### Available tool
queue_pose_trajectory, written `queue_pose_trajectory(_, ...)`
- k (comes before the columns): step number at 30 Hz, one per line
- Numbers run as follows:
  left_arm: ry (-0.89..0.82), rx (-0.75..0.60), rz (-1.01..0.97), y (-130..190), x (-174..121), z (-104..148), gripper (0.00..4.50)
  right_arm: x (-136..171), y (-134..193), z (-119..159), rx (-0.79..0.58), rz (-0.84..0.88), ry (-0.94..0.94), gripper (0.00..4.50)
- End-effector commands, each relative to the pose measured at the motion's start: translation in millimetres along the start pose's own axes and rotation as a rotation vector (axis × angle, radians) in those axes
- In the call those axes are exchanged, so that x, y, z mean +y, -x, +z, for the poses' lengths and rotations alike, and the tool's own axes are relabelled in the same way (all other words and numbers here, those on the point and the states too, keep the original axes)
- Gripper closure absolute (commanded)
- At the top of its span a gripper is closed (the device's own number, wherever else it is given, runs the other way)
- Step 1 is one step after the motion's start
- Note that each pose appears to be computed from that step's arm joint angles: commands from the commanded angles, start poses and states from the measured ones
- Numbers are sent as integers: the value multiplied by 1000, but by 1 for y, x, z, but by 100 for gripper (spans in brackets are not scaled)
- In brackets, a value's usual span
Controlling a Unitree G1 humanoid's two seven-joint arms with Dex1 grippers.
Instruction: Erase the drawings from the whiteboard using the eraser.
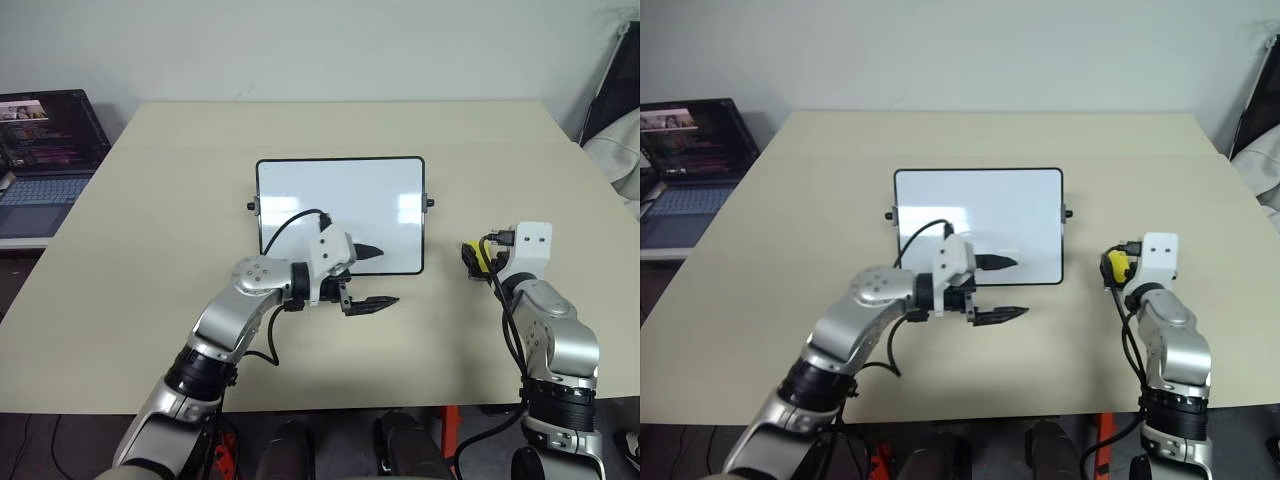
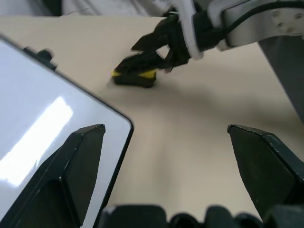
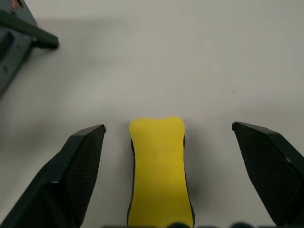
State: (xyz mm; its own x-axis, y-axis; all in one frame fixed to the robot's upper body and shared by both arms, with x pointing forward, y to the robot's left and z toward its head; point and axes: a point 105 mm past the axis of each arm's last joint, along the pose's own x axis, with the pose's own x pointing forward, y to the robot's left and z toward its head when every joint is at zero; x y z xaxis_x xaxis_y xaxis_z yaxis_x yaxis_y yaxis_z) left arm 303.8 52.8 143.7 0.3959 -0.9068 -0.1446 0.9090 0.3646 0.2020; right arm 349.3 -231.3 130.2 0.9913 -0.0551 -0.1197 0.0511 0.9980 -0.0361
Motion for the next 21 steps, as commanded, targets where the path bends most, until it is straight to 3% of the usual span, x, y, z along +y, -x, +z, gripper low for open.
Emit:
queue_pose_trajectory(1, 69, -54, 342, 54, 27, -1, 0, 5, 26, 29, -158, 83, 50, 4)
queue_pose_trajectory(4, 143, -113, 583, 92, 31, -5, 0, 22, 46, 28, -235, 172, 143, 4)
queue_pose_trajectory(6, 173, -128, 716, 109, 32, -10, 0, 21, 56, 22, -283, 145, 134, 4)
queue_pose_trajectory(9, 122, -92, 920, 129, 32, -24, 0, 13, 68, -9, -261, 90, 126, 4)
queue_pose_trajectory(15, 79, -69, 1120, 130, 23, -39, 0, 6, 84, -34, -238, 104, 44, 4)
queue_pose_trajectory(21, 76, -23, 1113, 116, 7, -51, 0, 7, 85, -43, -189, 146, 31, 4)
